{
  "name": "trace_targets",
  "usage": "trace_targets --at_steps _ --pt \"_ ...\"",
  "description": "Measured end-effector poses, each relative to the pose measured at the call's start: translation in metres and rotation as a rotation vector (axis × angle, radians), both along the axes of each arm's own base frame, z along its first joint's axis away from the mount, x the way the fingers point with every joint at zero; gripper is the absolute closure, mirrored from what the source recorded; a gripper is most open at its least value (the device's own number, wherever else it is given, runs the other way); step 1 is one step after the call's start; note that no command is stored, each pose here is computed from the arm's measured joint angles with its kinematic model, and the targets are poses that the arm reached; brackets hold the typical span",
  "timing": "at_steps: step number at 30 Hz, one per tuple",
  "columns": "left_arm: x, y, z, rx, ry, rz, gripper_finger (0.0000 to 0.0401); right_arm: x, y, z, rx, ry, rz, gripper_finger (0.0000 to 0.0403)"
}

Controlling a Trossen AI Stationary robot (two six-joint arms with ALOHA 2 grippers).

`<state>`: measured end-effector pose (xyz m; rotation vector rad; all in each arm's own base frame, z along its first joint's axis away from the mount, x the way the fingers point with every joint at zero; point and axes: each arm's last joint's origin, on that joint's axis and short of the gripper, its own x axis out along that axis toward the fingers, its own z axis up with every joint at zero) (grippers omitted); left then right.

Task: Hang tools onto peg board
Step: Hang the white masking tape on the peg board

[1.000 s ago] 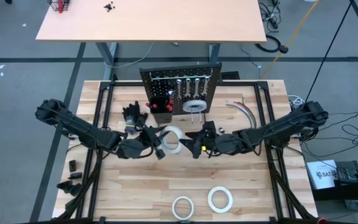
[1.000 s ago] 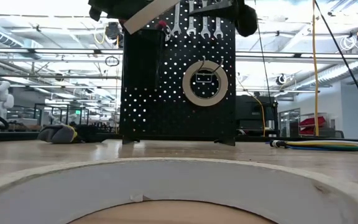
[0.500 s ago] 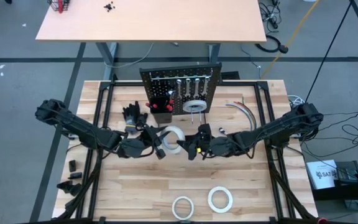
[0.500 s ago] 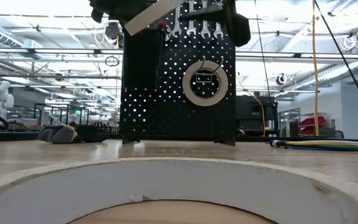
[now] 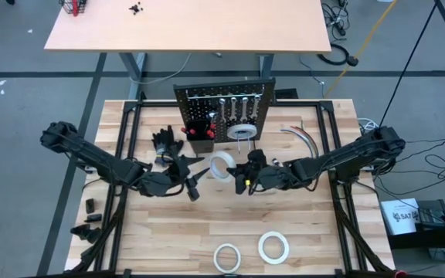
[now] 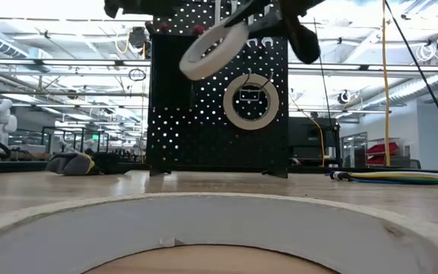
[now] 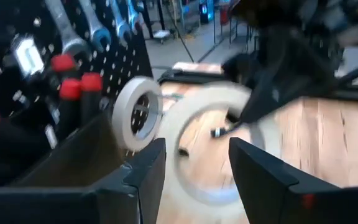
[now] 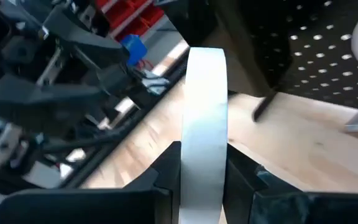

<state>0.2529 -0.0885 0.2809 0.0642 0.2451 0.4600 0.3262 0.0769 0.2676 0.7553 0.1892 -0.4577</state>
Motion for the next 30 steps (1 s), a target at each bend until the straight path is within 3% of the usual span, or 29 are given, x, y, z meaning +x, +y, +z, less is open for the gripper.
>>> trace_targets --at_steps 6,10,16,21,30 --pt "-0.026 0.003 0.004 -0.094 0.052 0.000 0.0220 -0.020 -0.010 0.019 -0.162 0.124 0.271 0.0337" --pt "-0.033 0.005 0.008 -0.130 0.066 -0.047 0.0219 -0.042 -0.017 0.029 -0.373 0.253 0.458 0.0337" --pt "-0.031 0.005 0.008 -0.143 0.052 -0.043 0.0219 -0.061 -0.040 0.031 -0.601 0.441 0.570 0.0337" --pt "-0.030 0.008 0.007 -0.179 0.039 -0.018 0.0219 -0.058 -0.057 0.030 -0.656 0.436 0.686 0.0337" --pt "-0.030 0.008 0.007 -0.201 0.029 -0.009 0.0218 -0.058 -0.093 0.026 -0.673 0.513 0.631 0.0337"
